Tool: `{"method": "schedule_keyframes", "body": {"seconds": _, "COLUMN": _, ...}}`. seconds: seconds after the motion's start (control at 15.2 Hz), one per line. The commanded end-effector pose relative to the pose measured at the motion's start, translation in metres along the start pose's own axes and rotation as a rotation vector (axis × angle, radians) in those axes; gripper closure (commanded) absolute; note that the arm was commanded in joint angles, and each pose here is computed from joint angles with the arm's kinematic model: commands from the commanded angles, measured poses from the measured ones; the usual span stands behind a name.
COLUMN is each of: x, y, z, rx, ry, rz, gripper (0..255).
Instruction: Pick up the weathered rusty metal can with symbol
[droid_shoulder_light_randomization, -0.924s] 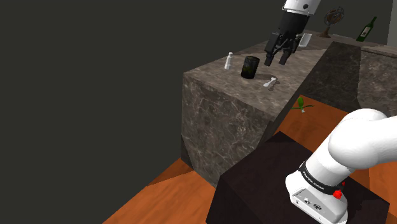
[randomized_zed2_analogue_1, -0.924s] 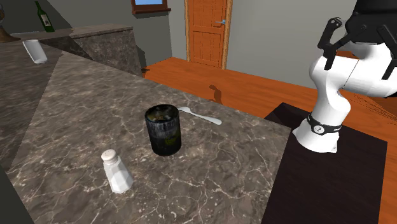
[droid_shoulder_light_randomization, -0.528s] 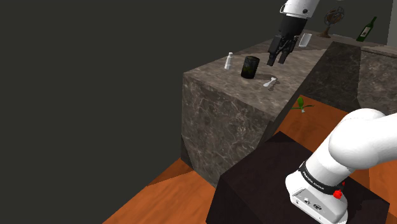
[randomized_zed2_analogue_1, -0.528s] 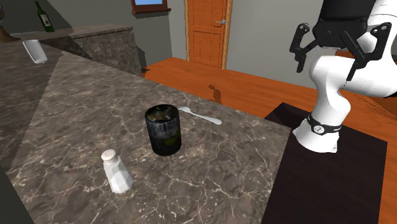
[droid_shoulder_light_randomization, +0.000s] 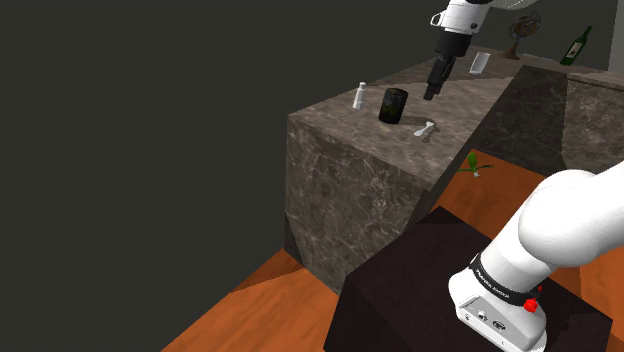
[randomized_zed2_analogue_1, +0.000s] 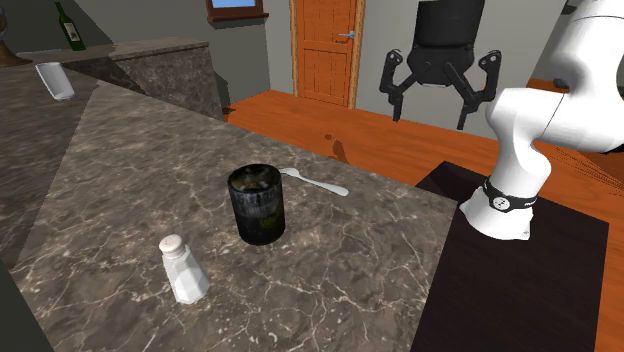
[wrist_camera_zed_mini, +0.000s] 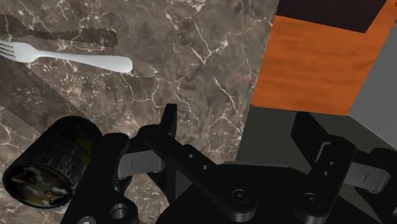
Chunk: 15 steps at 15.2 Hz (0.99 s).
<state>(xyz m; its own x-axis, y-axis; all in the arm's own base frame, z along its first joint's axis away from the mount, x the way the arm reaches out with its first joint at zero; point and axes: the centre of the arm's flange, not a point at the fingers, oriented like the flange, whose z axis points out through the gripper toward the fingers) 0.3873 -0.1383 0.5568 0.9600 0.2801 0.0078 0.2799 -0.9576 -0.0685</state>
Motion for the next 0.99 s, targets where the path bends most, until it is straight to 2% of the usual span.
{"method": "schedule_keyframes", "body": {"seconds": 0.0, "x": 0.011, "y": 0.022, "z": 0.006, "rx": -0.007, "ry": -0.003, "rz": -0.070, "gripper": 0}}
{"method": "schedule_keyframes", "body": {"seconds": 0.46, "x": 0.059, "y": 0.097, "z": 0.019, "rx": -0.025, "ry": -0.013, "rz": -0.293, "gripper": 0}}
{"method": "schedule_keyframes", "body": {"seconds": 0.92, "x": 0.122, "y": 0.160, "z": 0.032, "rx": -0.043, "ry": -0.023, "rz": -0.516, "gripper": 0}}
